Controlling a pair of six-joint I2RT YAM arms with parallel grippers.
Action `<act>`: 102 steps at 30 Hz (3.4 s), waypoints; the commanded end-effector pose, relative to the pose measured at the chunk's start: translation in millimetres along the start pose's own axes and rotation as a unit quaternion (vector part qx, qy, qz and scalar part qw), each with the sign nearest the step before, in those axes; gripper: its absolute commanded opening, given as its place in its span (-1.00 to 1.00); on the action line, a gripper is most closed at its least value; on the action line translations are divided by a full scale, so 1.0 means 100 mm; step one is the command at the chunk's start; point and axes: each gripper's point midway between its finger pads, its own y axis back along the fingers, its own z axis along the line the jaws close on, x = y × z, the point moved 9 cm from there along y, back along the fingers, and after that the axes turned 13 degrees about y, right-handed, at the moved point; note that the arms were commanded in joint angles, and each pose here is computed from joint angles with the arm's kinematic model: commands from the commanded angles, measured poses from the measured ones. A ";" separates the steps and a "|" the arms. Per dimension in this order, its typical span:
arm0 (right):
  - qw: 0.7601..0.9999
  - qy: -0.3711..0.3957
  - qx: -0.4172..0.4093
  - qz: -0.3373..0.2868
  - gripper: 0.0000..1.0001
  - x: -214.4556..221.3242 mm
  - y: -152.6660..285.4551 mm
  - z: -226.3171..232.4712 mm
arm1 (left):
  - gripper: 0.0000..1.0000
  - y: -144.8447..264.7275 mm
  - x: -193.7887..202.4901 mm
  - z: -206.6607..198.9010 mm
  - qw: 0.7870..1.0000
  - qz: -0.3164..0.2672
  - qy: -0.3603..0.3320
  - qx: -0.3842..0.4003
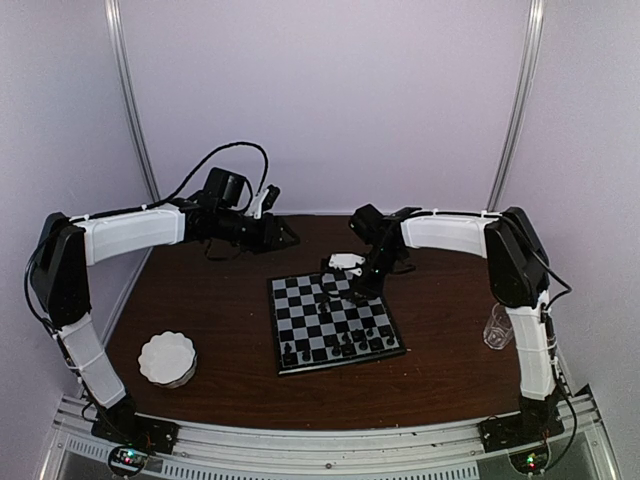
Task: Set up the chess pieces on the board
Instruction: Pick up the pawn from the chessboard, then pass from the right arm to the left, then place the pawn at g7.
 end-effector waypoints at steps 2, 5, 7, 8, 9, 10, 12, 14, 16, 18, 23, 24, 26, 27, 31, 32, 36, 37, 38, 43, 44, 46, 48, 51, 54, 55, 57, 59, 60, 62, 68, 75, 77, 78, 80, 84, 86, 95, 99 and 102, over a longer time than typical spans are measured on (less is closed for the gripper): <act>1.000 -0.003 -0.013 -0.015 -0.42 -0.07 -0.02 0.00 | -0.04 0.01 -0.08 -0.07 1.000 -0.009 -0.016 0.012; 1.000 -0.003 -0.020 -0.016 -0.58 -0.06 -0.03 0.02 | -0.04 0.01 -0.08 -0.07 1.000 -0.008 -0.015 0.013; 1.000 -0.003 -0.023 -0.018 -0.66 -0.06 -0.03 0.03 | -0.04 0.00 -0.07 -0.06 1.000 -0.006 -0.014 0.014; 1.000 -0.004 -0.025 -0.018 -0.68 -0.05 -0.04 0.04 | -0.04 0.00 -0.07 -0.06 1.000 -0.006 -0.013 0.015; 0.999 -0.005 -0.026 -0.018 -0.70 -0.05 -0.05 0.05 | -0.04 0.00 -0.07 -0.06 1.000 -0.006 -0.013 0.016; 0.999 -0.007 -0.026 -0.017 -0.72 -0.05 -0.06 0.05 | -0.04 0.00 -0.07 -0.07 1.000 -0.006 -0.013 0.016; 0.999 -0.010 -0.027 -0.016 -0.76 -0.04 -0.06 0.05 | -0.04 0.00 -0.07 -0.07 1.000 -0.006 -0.013 0.017; 0.999 -0.012 -0.024 -0.018 -0.78 -0.05 -0.04 0.05 | -0.04 -0.01 -0.06 -0.07 1.000 -0.004 -0.012 0.019; 0.999 -0.014 -0.020 -0.021 -0.79 -0.06 0.03 0.05 | -0.04 -0.02 -0.05 -0.08 1.000 -0.002 -0.013 0.022; 0.999 -0.015 -0.015 -0.031 -0.80 -0.09 0.16 0.07 | -0.04 -0.04 -0.04 -0.10 0.999 0.001 -0.015 0.029; 0.996 -0.025 -0.006 -0.082 -0.80 -0.17 0.59 0.17 | -0.03 -0.15 0.05 -0.18 0.996 0.016 -0.007 0.083; 0.995 -0.028 -0.007 -0.094 -0.79 -0.19 0.67 0.19 | -0.03 -0.17 0.07 -0.19 0.995 0.020 0.001 0.097; 0.992 -0.037 -0.012 -0.116 -0.79 -0.23 0.83 0.23 | -0.01 -0.22 0.11 -0.23 0.991 0.025 0.016 0.129; 0.991 -0.038 -0.013 -0.129 -0.79 -0.25 0.91 0.25 | 0.00 -0.25 0.13 -0.25 0.989 0.028 0.023 0.145; 0.983 -0.049 -0.023 -0.175 -0.78 -0.32 1.16 0.32 | 0.03 -0.35 0.24 -0.34 0.977 0.046 0.046 0.202; 0.982 -0.052 -0.024 -0.183 -0.78 -0.34 1.20 0.33 | 0.04 -0.36 0.26 -0.36 0.974 0.047 0.050 0.214; 0.978 -0.053 -0.020 -0.200 -0.77 -0.38 1.31 0.33 | 0.05 -0.40 0.30 -0.39 0.969 0.056 0.066 0.232; 0.978 -0.052 -0.018 -0.202 -0.77 -0.39 1.32 0.33 | 0.05 -0.41 0.31 -0.38 0.968 0.059 0.069 0.232; 0.978 -0.053 -0.017 -0.203 -0.77 -0.39 1.32 0.32 | 0.05 -0.42 0.32 -0.38 0.968 0.062 0.074 0.233; 0.976 -0.056 -0.026 -0.211 -0.77 -0.43 1.33 0.31 | 0.03 -0.48 0.36 -0.38 0.962 0.072 0.094 0.246; 0.975 -0.056 -0.027 -0.213 -0.77 -0.43 1.33 0.31 | 0.02 -0.50 0.36 -0.37 0.961 0.074 0.098 0.247; 0.974 -0.056 -0.028 -0.218 -0.77 -0.45 1.36 0.31 | 0.01 -0.51 0.37 -0.37 0.960 0.078 0.099 0.249; 0.973 -0.057 -0.028 -0.222 -0.76 -0.46 1.37 0.31 | -0.02 -0.52 0.37 -0.37 0.959 0.080 0.102 0.251; 0.971 -0.058 -0.029 -0.229 -0.76 -0.48 1.40 0.30 | -0.06 -0.53 0.38 -0.36 0.959 0.083 0.105 0.252; 0.971 -0.059 -0.029 -0.231 -0.76 -0.50 1.39 0.29 | -0.09 -0.54 0.38 -0.38 0.957 0.086 0.100 0.260; 0.971 -0.060 -0.029 -0.232 -0.76 -0.50 1.40 0.29 | -0.10 -0.54 0.39 -0.38 0.956 0.089 0.100 0.262; 0.970 -0.059 -0.027 -0.234 -0.76 -0.52 1.40 0.27 | -0.13 -0.55 0.40 -0.39 0.955 0.091 0.101 0.263; 0.970 -0.060 -0.026 -0.235 -0.76 -0.53 1.40 0.26 | -0.16 -0.56 0.40 -0.39 0.955 0.093 0.102 0.264; 0.970 -0.059 -0.026 -0.236 -0.76 -0.53 1.41 0.26 | -0.17 -0.56 0.40 -0.39 0.955 0.094 0.102 0.264; 0.969 -0.059 -0.026 -0.238 -0.76 -0.55 1.41 0.25 | -0.20 -0.56 0.40 -0.39 0.954 0.095 0.103 0.264; 0.969 -0.061 -0.025 -0.236 -0.76 -0.55 1.40 0.23 | -0.40 -0.55 0.40 -0.40 0.953 0.094 0.102 0.269; 0.969 -0.057 -0.033 -0.239 -0.75 -0.57 1.38 0.25 | -0.67 -0.55 0.40 -0.41 0.952 0.092 0.101 0.273; 0.968 -0.054 -0.037 -0.241 -0.74 -0.58 1.39 0.27 | -0.74 -0.54 0.40 -0.41 0.952 0.091 0.099 0.273; 0.968 -0.053 -0.037 -0.242 -0.74 -0.58 1.39 0.27 | -0.76 -0.54 0.40 -0.41 0.952 0.091 0.100 0.273; 0.968 -0.052 -0.039 -0.241 -0.73 -0.59 1.38 0.28 | -0.80 -0.54 0.40 -0.40 0.953 0.090 0.097 0.274; 0.970 -0.048 -0.042 -0.235 -0.54 -0.57 1.43 0.30 | -0.89 -0.53 0.40 -0.41 0.954 0.088 0.089 0.271; 0.972 -0.040 -0.053 -0.224 -0.31 -0.50 1.55 0.35 | -0.91 -0.51 0.39 -0.42 0.958 0.085 0.077 0.262; 0.971 -0.059 -0.021 -0.232 0.06 0.23 2.15 0.63 | -0.90 -0.27 0.47 -0.70 0.983 0.050 -0.157 0.086; 0.973 -0.042 0.021 -0.228 0.08 0.49 2.04 0.84 | -0.86 -0.17 0.79 -0.99 0.950 0.060 -0.307 -0.012; 0.976 -0.045 0.014 -0.215 0.09 0.61 1.99 0.94 | -0.86 -0.09 0.92 -0.89 0.943 0.067 -0.321 -0.048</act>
